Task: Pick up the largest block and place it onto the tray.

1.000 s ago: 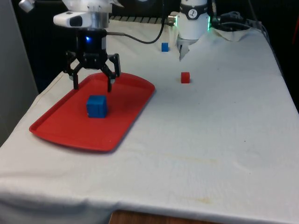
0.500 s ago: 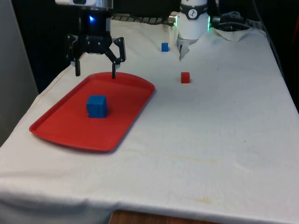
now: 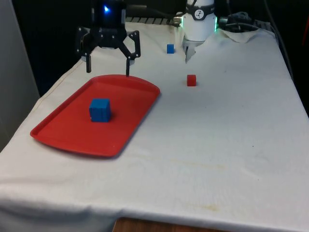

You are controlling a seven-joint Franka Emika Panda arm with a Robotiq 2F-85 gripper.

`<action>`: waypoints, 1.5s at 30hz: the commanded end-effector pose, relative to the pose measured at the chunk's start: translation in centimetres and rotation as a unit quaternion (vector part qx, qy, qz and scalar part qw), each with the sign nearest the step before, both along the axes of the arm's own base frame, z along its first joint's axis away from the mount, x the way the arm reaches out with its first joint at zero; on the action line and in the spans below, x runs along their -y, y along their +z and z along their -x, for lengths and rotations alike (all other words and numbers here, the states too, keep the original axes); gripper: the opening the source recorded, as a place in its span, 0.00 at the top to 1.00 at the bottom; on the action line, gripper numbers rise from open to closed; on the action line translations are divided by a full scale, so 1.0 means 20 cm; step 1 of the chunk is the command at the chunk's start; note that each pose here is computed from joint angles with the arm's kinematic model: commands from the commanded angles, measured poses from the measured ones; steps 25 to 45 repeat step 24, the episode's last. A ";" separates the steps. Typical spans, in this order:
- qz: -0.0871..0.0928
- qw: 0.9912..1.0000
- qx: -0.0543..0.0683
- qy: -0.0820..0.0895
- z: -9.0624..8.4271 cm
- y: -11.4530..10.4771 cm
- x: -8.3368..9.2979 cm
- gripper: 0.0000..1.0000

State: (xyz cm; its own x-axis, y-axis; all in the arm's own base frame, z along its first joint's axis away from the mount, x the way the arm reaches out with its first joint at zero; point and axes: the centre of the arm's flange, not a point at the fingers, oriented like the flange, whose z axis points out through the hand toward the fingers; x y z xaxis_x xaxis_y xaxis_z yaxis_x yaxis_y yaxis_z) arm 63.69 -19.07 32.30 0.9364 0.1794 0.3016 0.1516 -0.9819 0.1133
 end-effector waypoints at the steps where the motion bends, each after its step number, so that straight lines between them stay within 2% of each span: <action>1: 0.008 1.000 -0.002 -0.001 0.00 0.01 -0.03 0.00; 5: 0.014 1.000 -0.006 0.003 -0.02 0.02 -0.08 0.00; 6: 0.007 1.000 -0.003 0.005 -0.02 0.02 -0.06 0.00; 8: 0.019 1.000 -0.008 0.005 -0.03 0.03 -0.11 0.00; 14: 0.031 0.999 -0.015 0.008 -0.06 0.05 -0.19 0.00; 15: 0.025 1.000 -0.013 0.010 -0.06 0.04 -0.17 0.00; 16: 0.027 0.999 -0.015 0.010 -0.07 0.05 -0.19 0.00; 17: 0.037 0.999 -0.018 0.010 -0.08 0.06 -0.22 0.00; 23: 0.045 0.999 -0.025 0.012 -0.11 0.06 -0.30 0.00; 24: 0.040 0.999 -0.023 0.014 -0.11 0.06 -0.29 0.00; 45: 0.040 0.999 -0.023 0.014 -0.11 0.06 -0.29 0.00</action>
